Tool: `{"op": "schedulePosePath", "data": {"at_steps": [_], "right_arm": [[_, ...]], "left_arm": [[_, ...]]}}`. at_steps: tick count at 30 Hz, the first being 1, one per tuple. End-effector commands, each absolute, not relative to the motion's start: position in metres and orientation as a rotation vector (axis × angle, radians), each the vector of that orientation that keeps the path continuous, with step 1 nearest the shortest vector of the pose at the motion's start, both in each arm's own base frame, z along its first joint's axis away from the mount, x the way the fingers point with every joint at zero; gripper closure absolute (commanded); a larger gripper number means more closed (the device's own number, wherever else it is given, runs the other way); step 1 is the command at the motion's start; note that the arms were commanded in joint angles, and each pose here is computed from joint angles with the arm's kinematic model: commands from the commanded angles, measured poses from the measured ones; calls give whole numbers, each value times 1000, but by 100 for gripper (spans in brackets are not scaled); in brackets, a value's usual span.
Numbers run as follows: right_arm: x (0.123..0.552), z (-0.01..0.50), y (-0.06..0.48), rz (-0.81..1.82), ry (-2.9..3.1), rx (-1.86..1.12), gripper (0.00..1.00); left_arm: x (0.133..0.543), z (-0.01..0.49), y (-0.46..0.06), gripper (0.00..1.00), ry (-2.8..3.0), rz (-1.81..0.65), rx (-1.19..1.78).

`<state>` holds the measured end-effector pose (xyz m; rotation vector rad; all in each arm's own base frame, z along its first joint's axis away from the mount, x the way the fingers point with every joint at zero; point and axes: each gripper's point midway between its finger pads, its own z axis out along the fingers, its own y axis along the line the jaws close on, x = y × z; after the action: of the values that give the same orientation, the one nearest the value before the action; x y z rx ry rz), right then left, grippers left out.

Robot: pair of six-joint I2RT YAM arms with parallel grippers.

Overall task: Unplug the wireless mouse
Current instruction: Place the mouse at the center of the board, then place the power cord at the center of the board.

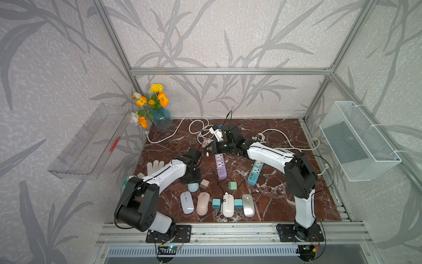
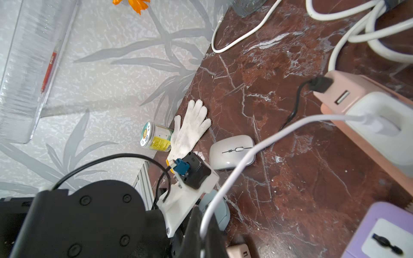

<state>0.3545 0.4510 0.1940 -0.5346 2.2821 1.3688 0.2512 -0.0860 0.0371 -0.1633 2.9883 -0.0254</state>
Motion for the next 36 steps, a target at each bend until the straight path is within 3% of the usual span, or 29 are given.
{"op": "schedulePosePath", "data": {"at_steps": [1,8,17,29,36], "right_arm": [[347,247,453,1405,2164,-617,100],[333,277,473,1504,2109,-692,100],[326,283,494,1532,2112,-757,100],[320,193,477,1399,2385,-696,100],[327,191,459,1195,2407,-715,64]], "left_arm": [[263,45,-80,40,2934,15,-175],[271,76,-66,38,2783,37,-253],[285,111,-52,36,2533,-152,-430],[286,110,-43,36,2480,-221,-523],[289,105,-40,39,2447,-302,-608]]}}
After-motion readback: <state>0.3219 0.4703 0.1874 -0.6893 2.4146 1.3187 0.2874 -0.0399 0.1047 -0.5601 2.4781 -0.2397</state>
